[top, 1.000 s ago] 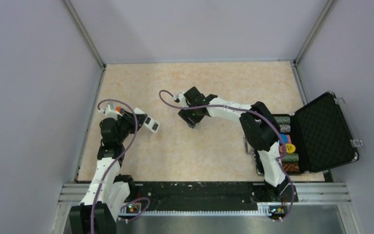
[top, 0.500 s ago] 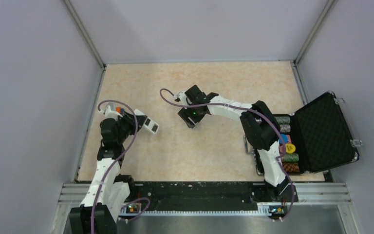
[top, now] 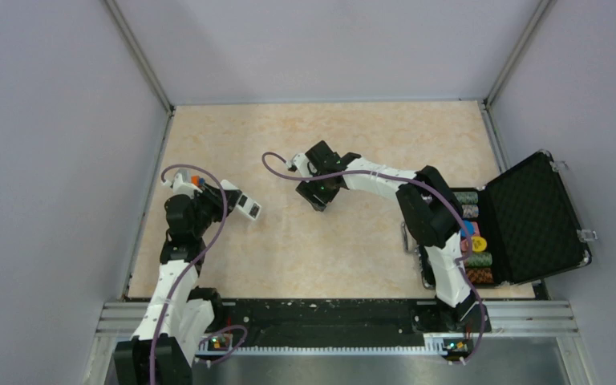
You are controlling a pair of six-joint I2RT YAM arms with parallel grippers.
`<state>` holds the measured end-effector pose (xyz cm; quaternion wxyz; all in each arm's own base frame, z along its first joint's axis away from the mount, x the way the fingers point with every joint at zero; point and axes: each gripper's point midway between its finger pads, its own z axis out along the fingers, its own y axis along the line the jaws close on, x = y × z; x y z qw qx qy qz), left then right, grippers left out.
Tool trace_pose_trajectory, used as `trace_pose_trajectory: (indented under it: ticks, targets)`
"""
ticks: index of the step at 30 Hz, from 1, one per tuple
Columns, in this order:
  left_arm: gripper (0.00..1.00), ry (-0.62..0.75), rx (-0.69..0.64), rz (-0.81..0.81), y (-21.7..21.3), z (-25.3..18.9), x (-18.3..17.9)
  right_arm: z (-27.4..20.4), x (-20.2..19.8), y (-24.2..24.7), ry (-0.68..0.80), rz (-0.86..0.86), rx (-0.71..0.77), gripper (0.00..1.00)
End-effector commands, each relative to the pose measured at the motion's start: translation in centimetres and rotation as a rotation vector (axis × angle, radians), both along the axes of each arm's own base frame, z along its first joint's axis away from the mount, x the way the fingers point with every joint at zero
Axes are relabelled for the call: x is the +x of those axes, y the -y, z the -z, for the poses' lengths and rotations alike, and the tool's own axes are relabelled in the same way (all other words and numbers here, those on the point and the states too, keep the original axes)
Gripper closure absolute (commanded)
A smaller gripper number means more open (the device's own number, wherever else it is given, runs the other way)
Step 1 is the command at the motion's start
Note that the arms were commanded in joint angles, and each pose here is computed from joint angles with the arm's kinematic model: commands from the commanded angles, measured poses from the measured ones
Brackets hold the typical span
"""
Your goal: Load the batteries into the remote control
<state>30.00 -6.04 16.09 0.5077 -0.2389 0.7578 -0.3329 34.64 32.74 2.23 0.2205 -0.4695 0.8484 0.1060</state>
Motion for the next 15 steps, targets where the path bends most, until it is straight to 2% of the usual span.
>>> trace_pose_trajectory:
  ticks: [1, 11, 15]
  targets:
    - [1.00, 0.084, 0.026, 0.005, -0.1, -2.7, 0.8, 2.6, -2.2, 2.9, -0.093, -0.005, -0.114, 0.45]
    - [1.00, 0.081, 0.036, 0.012, -0.1, -2.7, 0.7, 2.7, -2.3, 2.3, -0.094, 0.002, -0.092, 0.64]
    - [1.00, 0.077, 0.033, 0.031, 0.2, -2.5, 0.7, 0.7, -1.6, 1.5, -0.055, 0.029, -0.039, 0.66]
